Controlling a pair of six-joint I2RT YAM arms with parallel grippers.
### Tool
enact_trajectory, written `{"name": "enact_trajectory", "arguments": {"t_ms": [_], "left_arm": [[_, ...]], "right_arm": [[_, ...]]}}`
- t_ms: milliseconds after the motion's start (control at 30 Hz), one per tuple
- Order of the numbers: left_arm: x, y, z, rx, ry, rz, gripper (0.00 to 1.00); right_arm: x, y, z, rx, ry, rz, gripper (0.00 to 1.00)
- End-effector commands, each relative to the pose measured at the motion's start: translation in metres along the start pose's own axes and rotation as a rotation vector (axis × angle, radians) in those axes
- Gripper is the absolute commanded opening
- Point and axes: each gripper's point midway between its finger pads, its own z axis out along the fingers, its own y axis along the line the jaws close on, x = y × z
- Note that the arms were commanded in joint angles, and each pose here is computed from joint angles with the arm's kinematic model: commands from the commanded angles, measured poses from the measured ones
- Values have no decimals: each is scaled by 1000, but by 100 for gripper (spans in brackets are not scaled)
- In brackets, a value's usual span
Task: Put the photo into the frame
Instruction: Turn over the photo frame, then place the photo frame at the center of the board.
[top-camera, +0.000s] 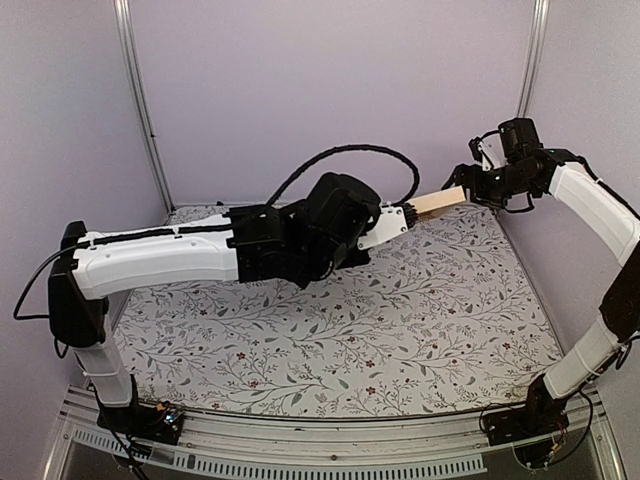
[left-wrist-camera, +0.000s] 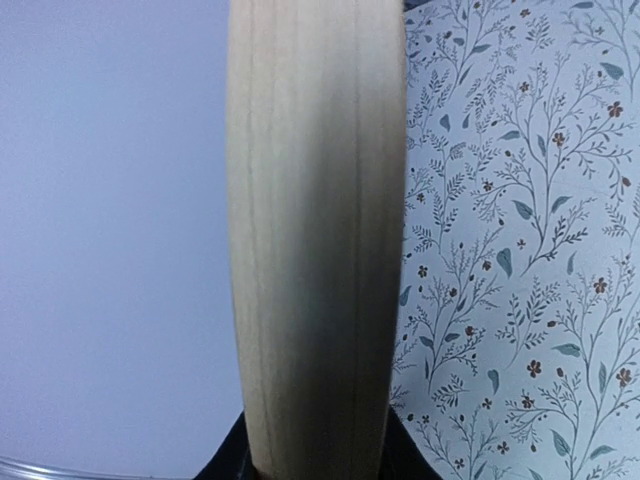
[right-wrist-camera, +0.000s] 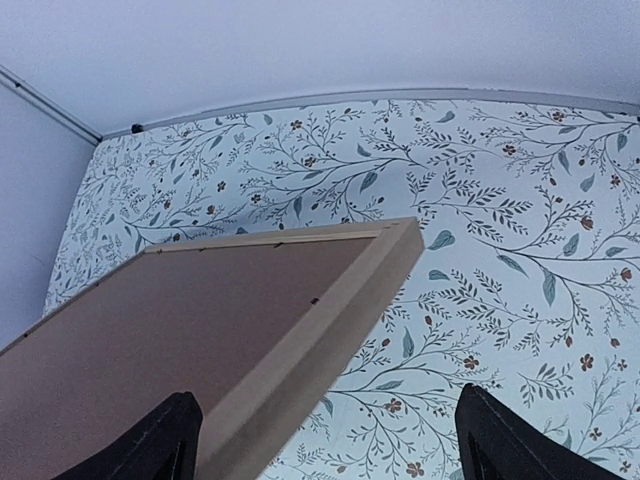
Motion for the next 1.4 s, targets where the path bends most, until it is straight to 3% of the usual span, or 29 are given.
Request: {"name": "enact_trajectory", "arguments": {"t_ms": [0,233,500,833,1067,1200,1367], "left_arm": [[-11,143,-49,-258,-87,-303,0],[-3,200,-55,-235,-155,-501,0],[26,269,-74,-150,-300,-838,0],[74,313,-75,-3,-415,-1220,0],[119,304,-54,230,-529,-1491,0],[147,267,-27,363,-520,-1640,0],[154,226,-2,531,-525,-1752,0]], "right_arm": [[-12,-8,-22,11,-59,13,92],[-20,-16,-33,25,-97,35,92],[-16,-14,-29,1,-78,40,91],[-7,-12,-21,-30,-44,49,90],[1,-12,-14,-46,-20,55,89],[5,-12,-8,-57,-2,61,89],[9,-14,-2,-60,16,68,88]]}}
